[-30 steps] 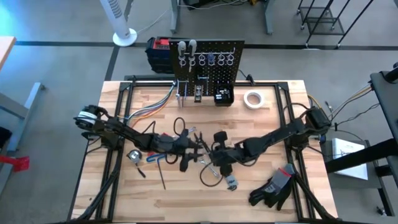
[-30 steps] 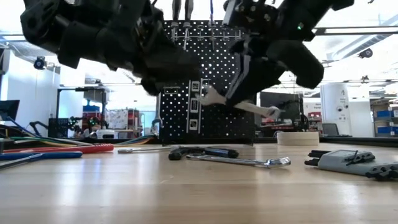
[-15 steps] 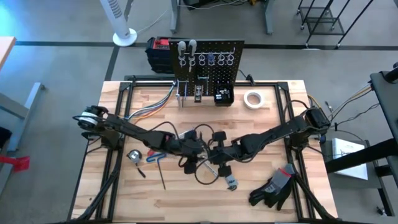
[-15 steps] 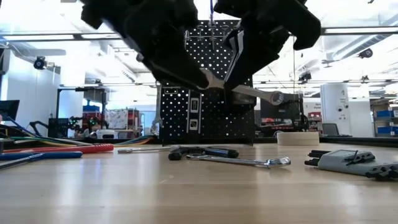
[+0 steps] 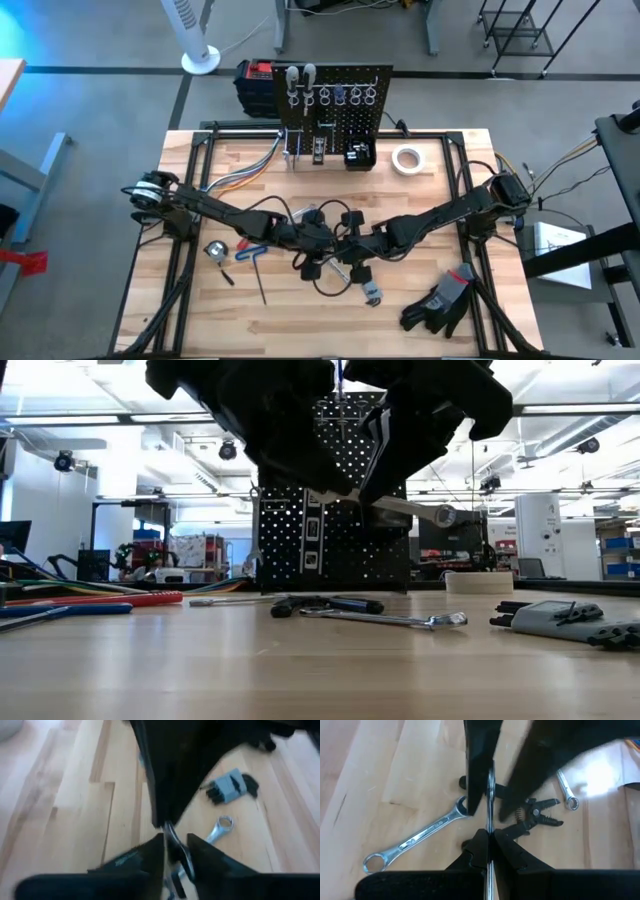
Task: Hang tools onto peg board
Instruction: Hang the wrench on the peg board
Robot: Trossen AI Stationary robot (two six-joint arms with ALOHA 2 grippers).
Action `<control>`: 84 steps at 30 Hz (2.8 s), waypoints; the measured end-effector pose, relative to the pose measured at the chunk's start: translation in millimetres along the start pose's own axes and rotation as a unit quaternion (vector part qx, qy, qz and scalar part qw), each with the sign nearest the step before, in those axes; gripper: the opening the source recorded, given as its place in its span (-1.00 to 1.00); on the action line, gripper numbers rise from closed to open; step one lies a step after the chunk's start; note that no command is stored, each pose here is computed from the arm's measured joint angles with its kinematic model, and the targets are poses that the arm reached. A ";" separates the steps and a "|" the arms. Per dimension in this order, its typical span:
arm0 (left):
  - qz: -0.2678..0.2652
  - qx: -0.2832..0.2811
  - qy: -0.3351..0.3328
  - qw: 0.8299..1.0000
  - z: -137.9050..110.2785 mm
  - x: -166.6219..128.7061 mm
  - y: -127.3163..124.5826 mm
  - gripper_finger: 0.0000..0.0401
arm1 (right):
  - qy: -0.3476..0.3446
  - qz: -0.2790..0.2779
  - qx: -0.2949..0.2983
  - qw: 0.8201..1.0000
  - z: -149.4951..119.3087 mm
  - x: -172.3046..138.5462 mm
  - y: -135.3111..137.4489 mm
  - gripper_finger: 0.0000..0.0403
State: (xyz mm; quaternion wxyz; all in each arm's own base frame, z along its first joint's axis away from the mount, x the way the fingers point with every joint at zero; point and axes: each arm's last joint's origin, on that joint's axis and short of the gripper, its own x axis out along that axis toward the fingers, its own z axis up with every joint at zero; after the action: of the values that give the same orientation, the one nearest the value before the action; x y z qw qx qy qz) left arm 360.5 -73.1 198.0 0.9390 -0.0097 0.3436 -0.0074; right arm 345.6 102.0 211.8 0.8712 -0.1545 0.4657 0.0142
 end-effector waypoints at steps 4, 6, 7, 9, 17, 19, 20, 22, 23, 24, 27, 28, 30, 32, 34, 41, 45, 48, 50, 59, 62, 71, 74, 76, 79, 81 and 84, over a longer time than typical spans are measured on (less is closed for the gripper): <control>0.006 -0.004 0.009 1.000 -1.8 0.0 0.5 -0.94 | -0.002 0.000 0.003 1.000 0.3 0.1 -0.2 -1.00; 0.006 -0.006 0.010 1.000 -2.4 0.1 0.6 -0.92 | -0.002 0.000 0.003 1.000 0.4 0.1 -0.2 -1.00; 0.007 -0.006 0.010 1.000 -2.6 0.1 0.7 -0.92 | -0.002 0.000 0.003 1.000 0.5 0.1 -0.2 -1.00; 0.008 -0.006 0.010 1.000 -3.1 0.2 0.8 -0.95 | -0.003 0.001 0.005 1.000 0.5 0.0 -0.1 -1.00; 0.034 -0.009 0.003 0.999 -6.0 0.3 -0.1 -0.98 | -0.013 -0.070 0.071 0.995 -1.1 -8.0 7.0 -0.77; 0.037 -0.012 0.009 0.999 -14.6 2.4 -0.9 -0.98 | -0.035 -0.120 0.082 0.989 -1.0 -18.6 14.7 -0.63; 0.035 -0.016 0.001 0.999 -18.9 4.0 -0.9 -0.99 | -0.047 -0.145 0.086 0.985 -1.4 -23.8 18.9 -0.56; 0.029 -0.024 -0.034 0.999 -26.6 6.4 -0.2 -0.99 | -0.064 -0.184 0.090 0.977 -5.9 -32.8 28.6 -0.44; 0.028 -0.031 -0.056 0.998 -31.7 7.3 0.8 -0.99 | -0.072 -0.199 0.094 0.973 -8.9 -37.0 33.2 -0.38; 0.025 -0.038 -0.072 0.996 -38.2 8.0 1.9 -0.99 | -0.083 -0.216 0.103 0.968 -11.4 -41.6 36.7 -0.32; 0.017 -0.070 -0.134 0.988 -63.1 7.3 6.7 -0.99 | -0.130 -0.255 0.141 0.948 -21.1 -59.9 45.3 -0.19; 0.011 -0.081 -0.167 0.983 -69.8 4.8 8.1 -0.99 | -0.146 -0.264 0.160 0.940 -25.6 -63.5 48.1 -0.15; 0.008 -0.105 -0.233 0.967 -82.0 -1.3 11.5 -0.99 | -0.171 -0.271 0.194 0.927 -36.1 -66.1 53.5 -0.09; -0.004 -0.119 -0.286 0.951 -92.5 -6.6 12.8 -0.99 | -0.201 -0.273 0.232 0.912 -45.5 -64.0 58.2 -0.05; -0.011 -0.127 -0.312 0.942 -101.3 -8.0 13.9 -0.99 | -0.239 -0.268 0.278 0.891 -51.8 -55.5 61.3 -0.02; -0.003 -0.140 -0.331 0.933 -109.8 8.7 9.4 -0.99 | -0.378 -0.210 0.373 0.821 -63.0 -10.5 72.4 -0.01; -0.016 -0.148 -0.370 0.917 -106.7 15.6 6.3 -0.99 | -0.450 -0.194 0.388 0.780 -73.0 0.4 70.4 -0.01; -0.012 -0.150 -0.375 0.915 -106.8 18.3 6.1 -0.99 | -0.488 -0.170 0.400 0.757 -82.1 7.8 69.0 -0.01; -0.010 -0.152 -0.382 0.911 -103.5 18.3 5.7 -0.99 | -0.482 -0.167 0.405 0.759 -88.8 18.3 68.3 -0.01; 0.003 -0.159 -0.390 0.907 -100.3 16.3 6.5 -0.99 | -0.489 -0.115 0.410 0.761 -85.1 40.0 60.0 -0.01; -0.007 -0.157 -0.393 0.906 -98.4 16.1 5.5 -0.99 | -0.491 -0.133 0.411 0.757 -80.4 41.7 50.1 -0.01; -0.010 -0.158 -0.393 0.906 -98.4 15.3 5.6 -0.99 | -0.511 -0.062 0.393 0.762 -74.2 46.2 29.7 -0.37; -0.011 -0.157 -0.394 0.906 -98.2 15.0 5.3 -0.99 | -0.509 -0.059 0.376 0.772 -74.4 47.3 28.9 -0.81; -0.017 -0.152 -0.391 0.907 -98.7 15.1 4.9 -0.99 | -0.510 -0.057 0.354 0.782 -73.9 46.6 30.0 -0.92; -0.029 -0.149 -0.389 0.909 -99.3 15.0 3.9 -0.98 | -0.499 -0.049 0.337 0.797 -71.6 43.8 28.7 -0.96; -0.038 -0.143 -0.382 0.912 -100.1 15.9 4.1 -0.92 | -0.479 -0.054 0.318 0.816 -70.0 41.2 26.9 -0.97; -0.062 -0.130 -0.375 0.916 -101.7 15.8 3.7 -0.79 | -0.446 -0.062 0.285 0.846 -67.1 33.0 24.8 -0.98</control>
State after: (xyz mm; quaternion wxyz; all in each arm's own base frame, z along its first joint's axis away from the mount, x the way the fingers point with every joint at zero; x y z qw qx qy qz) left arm 306.9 -71.0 110.1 0.9870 -0.1554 -0.0376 -0.0165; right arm 306.0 102.7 143.7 0.9899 0.0944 0.0004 -0.1061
